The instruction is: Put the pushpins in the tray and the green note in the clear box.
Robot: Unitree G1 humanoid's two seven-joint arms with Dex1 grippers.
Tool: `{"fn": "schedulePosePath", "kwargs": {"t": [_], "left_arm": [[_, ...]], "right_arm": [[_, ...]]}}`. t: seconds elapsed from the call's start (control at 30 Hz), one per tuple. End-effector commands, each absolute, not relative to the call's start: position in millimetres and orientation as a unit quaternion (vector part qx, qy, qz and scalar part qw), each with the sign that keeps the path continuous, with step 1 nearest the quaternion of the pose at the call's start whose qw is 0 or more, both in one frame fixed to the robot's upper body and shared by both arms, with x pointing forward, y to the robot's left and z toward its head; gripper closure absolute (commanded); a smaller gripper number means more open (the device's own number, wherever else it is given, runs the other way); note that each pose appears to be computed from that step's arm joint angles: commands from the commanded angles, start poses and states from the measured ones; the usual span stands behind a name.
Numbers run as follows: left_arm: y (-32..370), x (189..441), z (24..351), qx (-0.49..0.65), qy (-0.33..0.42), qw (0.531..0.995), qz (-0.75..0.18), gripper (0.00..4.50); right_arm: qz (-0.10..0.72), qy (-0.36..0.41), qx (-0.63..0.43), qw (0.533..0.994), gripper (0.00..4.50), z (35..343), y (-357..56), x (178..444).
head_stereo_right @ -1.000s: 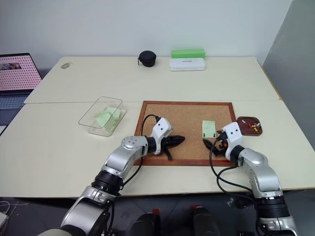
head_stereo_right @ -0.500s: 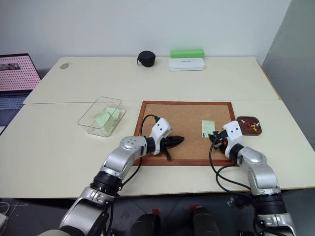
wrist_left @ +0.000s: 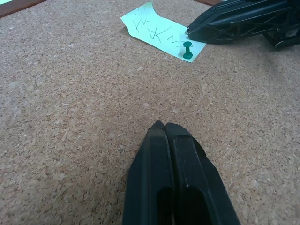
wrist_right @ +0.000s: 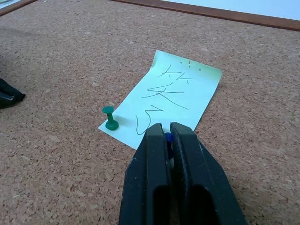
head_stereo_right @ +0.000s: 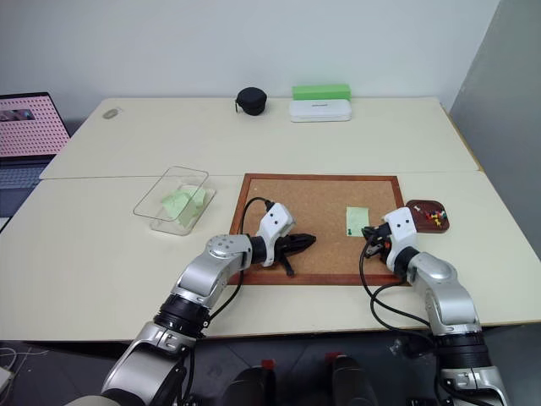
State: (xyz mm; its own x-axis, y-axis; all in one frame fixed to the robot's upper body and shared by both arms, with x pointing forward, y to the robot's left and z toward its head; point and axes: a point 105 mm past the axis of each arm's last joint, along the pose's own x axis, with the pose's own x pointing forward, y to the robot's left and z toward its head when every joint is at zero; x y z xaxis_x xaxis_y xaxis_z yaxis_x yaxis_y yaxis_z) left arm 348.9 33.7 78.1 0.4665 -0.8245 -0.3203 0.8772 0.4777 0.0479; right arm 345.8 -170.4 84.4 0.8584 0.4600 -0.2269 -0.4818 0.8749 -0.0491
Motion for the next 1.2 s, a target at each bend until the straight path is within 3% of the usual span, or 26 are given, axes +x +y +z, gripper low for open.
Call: {"fn": "schedulePosePath", "kwargs": {"t": [0.03,0.57,0.73,0.8,1.2], "left_arm": [[39,343,61,0.105,0.161,0.848,-0.495,4.50],[39,342,60,0.106,0.164,0.844,-0.499,4.50],[39,343,60,0.107,0.164,0.845,-0.498,4.50],[39,343,60,0.107,0.164,0.845,-0.498,4.50],[40,342,59,0.106,0.168,0.844,-0.497,4.50]], "right_arm": [[0.239,0.034,-0.048,0.969,4.42,126,-168,348],[0.203,0.015,-0.048,0.978,4.42,143,-183,345],[0.050,0.025,-0.146,0.988,4.42,142,-239,364],[0.025,0.028,-0.176,0.984,4.42,142,-250,367],[0.016,0.058,-0.254,0.965,4.42,134,-273,383]]}}
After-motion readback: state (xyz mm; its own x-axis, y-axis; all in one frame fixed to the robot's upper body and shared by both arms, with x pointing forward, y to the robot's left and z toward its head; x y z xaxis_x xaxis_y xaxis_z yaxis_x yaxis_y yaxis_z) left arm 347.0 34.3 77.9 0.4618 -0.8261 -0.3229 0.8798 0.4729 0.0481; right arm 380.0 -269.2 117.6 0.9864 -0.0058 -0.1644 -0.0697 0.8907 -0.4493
